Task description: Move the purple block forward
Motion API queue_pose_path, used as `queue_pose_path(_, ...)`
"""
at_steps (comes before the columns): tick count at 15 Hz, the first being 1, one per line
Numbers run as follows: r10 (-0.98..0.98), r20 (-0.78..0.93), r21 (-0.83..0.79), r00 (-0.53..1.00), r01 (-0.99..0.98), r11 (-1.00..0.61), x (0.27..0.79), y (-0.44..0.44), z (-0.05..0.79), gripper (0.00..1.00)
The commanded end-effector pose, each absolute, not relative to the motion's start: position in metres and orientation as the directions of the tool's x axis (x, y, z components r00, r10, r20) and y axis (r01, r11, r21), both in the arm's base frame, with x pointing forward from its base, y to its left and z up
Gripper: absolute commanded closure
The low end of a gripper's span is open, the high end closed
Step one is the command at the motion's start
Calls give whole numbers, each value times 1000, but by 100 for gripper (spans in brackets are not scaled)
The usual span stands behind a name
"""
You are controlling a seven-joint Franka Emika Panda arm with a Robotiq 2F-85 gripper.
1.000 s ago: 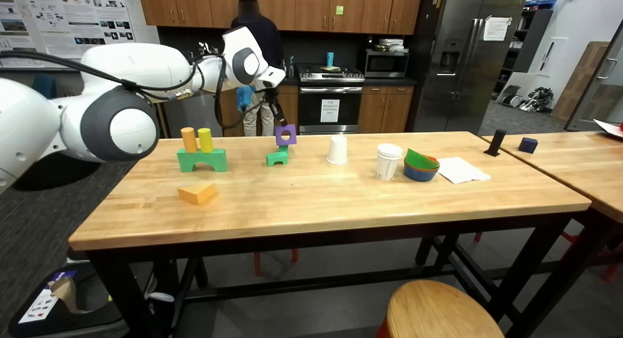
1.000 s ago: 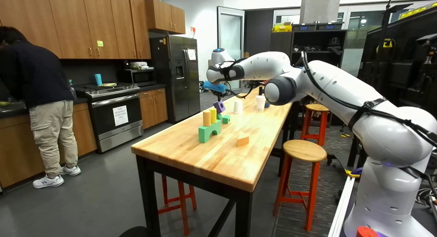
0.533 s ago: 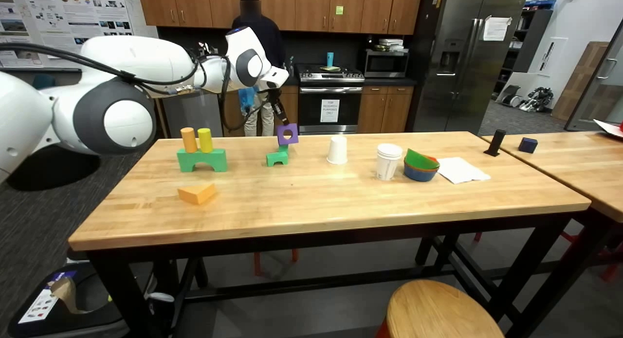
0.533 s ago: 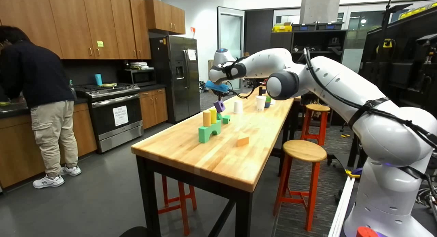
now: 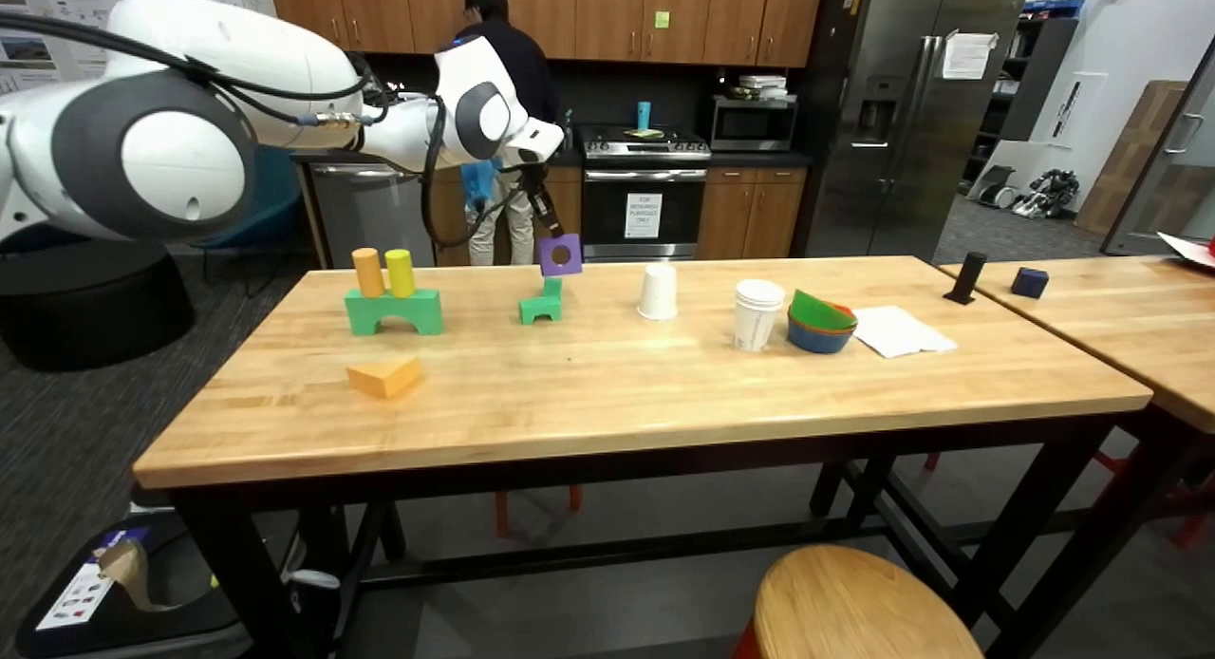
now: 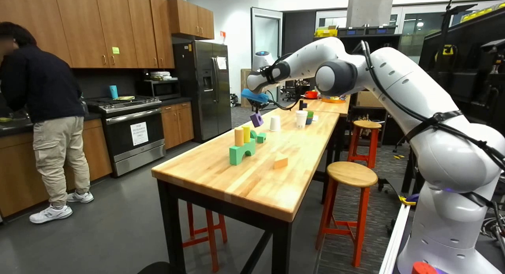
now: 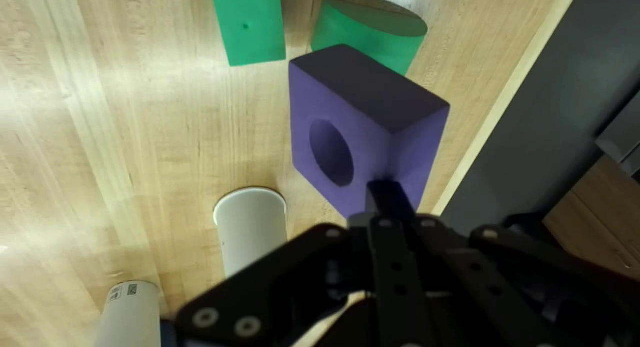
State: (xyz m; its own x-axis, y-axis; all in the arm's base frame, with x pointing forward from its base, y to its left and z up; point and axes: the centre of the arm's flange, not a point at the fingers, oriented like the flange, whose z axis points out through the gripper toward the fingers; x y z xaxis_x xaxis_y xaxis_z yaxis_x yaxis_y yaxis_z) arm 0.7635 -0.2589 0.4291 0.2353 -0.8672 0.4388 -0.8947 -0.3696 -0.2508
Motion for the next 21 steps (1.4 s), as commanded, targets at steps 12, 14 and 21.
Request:
queue_pose_path(12, -829, 439, -200, 345, -862, -465, 603, -241, 461, 100)
queue_pose_path(14, -827, 436, -189, 354, -863, -469, 585, -241, 461, 100)
queue_pose_path(21, -849, 388, -257, 358, -843, -473, 562, -214, 441, 100)
